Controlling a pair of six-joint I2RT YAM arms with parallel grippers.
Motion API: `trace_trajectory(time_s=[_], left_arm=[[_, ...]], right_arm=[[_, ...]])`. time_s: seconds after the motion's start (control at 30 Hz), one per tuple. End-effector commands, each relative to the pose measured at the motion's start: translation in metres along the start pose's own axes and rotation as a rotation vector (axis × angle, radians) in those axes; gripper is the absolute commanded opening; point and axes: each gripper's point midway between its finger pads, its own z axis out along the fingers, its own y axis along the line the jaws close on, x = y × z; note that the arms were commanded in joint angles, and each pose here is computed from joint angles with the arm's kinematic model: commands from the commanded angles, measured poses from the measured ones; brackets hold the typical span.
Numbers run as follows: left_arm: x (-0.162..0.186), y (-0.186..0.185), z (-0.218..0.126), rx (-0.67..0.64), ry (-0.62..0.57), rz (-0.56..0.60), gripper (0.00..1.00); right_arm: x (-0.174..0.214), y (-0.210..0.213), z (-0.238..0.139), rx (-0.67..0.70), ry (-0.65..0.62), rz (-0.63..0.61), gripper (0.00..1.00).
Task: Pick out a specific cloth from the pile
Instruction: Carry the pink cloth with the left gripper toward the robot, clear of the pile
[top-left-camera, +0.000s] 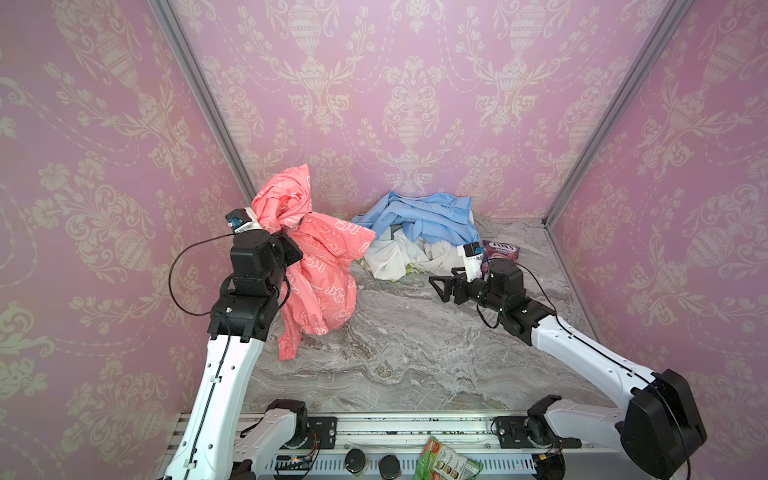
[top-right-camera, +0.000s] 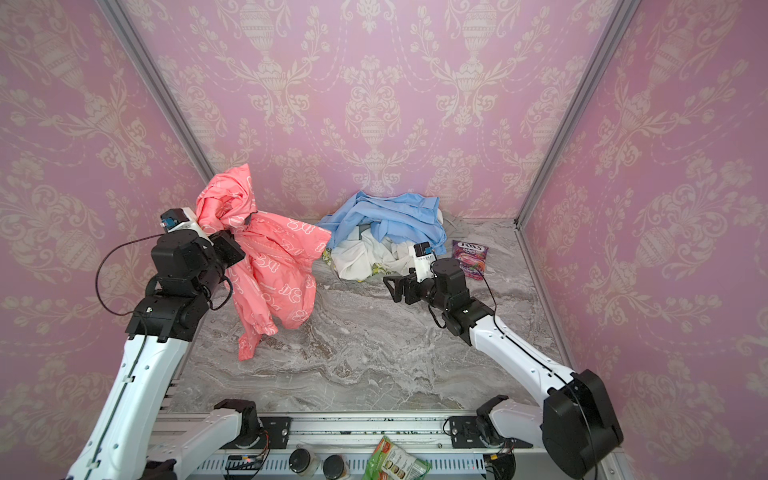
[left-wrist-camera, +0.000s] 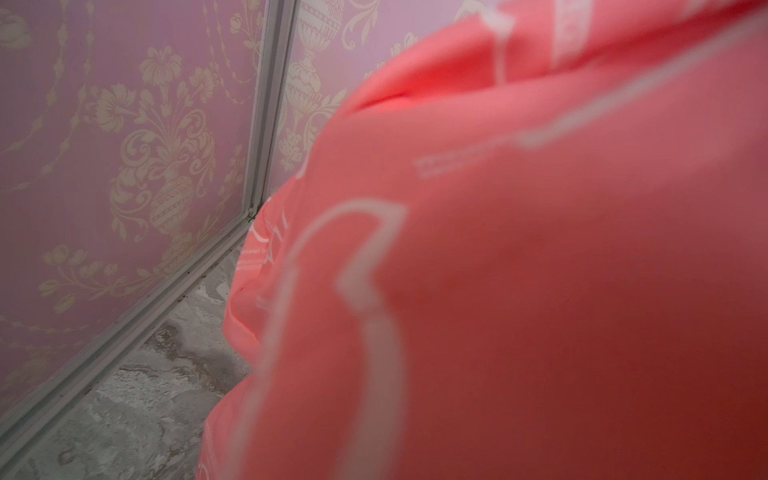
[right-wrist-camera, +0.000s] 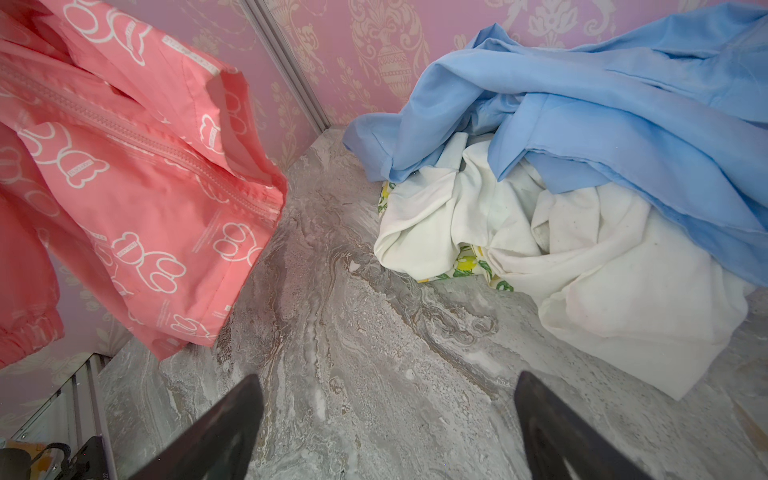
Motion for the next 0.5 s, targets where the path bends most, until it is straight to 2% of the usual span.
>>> trace_trajectory(time_s=[0.0,0.1,0.3,0.47], left_arm=[[-0.047,-0.044,-0.018,0.21,-0.11,-0.179,0.0],[-0.048,-0.05,-0.019,0.273,-0.1,-0.269,0.0],[-0.042,-0.042,-0.018,0.408,-0.09,-0.523,0.0],[-0.023,-0.014,-0.012,0.404,-0.069,-0.605,0.0]], right_arm=[[-0.006,0.005,0.003,-0.014,-0.02,0.008,0.95],[-0.004,0.006,0.006,-0.017,-0.015,0.007,0.95],[0.002,0.009,0.013,-0.026,0.007,0.0,0.95],[0.004,0.009,0.014,-0.019,0.01,-0.008,0.95]])
